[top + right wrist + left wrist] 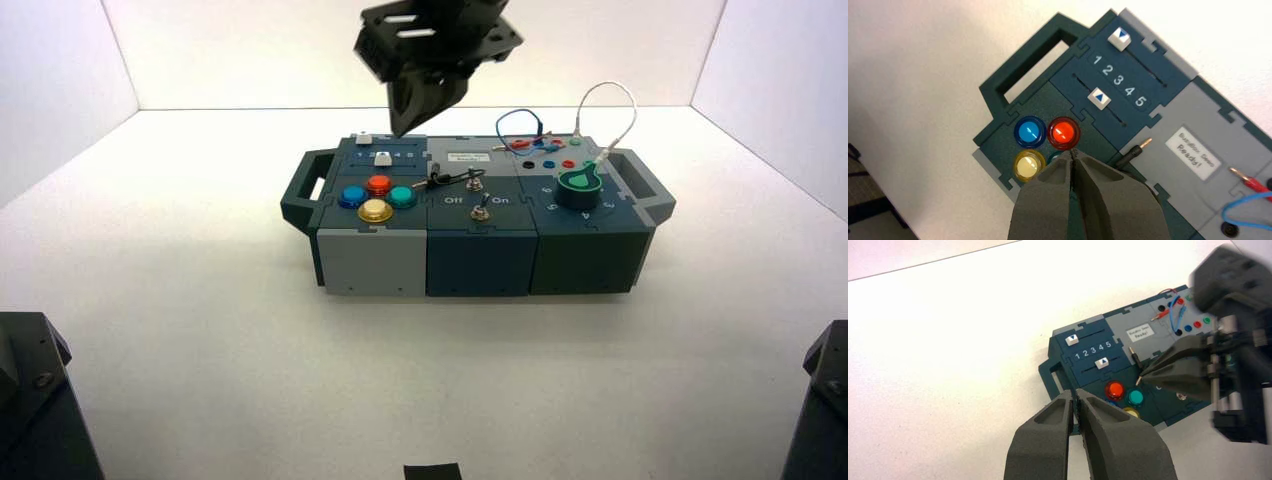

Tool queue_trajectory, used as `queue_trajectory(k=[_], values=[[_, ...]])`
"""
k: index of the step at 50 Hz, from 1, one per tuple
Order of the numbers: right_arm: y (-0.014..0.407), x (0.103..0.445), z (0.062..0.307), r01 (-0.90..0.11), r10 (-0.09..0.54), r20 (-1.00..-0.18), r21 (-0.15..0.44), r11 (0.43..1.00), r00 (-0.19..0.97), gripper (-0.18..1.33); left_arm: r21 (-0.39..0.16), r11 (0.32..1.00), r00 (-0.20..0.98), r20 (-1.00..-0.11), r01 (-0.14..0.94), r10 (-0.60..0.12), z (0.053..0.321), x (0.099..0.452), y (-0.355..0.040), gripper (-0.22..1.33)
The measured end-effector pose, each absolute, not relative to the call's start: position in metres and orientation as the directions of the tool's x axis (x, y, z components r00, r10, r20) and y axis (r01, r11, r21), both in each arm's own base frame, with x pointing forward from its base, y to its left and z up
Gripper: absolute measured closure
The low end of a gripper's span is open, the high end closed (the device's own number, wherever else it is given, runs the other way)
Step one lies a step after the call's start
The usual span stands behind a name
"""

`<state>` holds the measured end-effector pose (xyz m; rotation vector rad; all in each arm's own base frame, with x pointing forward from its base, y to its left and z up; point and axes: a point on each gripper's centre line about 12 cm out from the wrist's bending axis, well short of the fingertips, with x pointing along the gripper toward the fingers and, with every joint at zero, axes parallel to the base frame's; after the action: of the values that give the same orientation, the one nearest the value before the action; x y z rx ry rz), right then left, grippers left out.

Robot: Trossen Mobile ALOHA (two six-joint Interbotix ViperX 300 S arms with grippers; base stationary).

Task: Push the green button.

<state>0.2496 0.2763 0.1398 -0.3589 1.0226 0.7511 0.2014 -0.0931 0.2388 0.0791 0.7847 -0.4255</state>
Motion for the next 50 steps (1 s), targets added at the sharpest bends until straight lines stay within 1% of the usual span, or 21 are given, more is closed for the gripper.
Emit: queue_trajectory(k=[21, 32, 50], values=[[0.278, 0.250, 0.121, -0.710, 0.355, -0.896, 0.066, 0.701, 0.267, 1.29, -0.087, 0.913, 0.625, -0.703, 0.398, -0.340, 0.238, 0.202, -0.093, 1.09], [0.276, 0.249, 0.109, -0.708, 0.324, -0.916, 0.066, 0.703, 0.237, 1.29, -0.087, 0.913, 0.625, -0.703, 0.398, -0.340, 0.238, 0.202, -0.093, 1.09], [0.277, 0.248, 0.104, -0.701, 0.319, -0.921, 0.075, 0.709, 0.224, 1.29, -0.087, 0.913, 0.621, -0.707, 0.398, -0.338, 0.236, 0.203, -0.093, 1.09]])
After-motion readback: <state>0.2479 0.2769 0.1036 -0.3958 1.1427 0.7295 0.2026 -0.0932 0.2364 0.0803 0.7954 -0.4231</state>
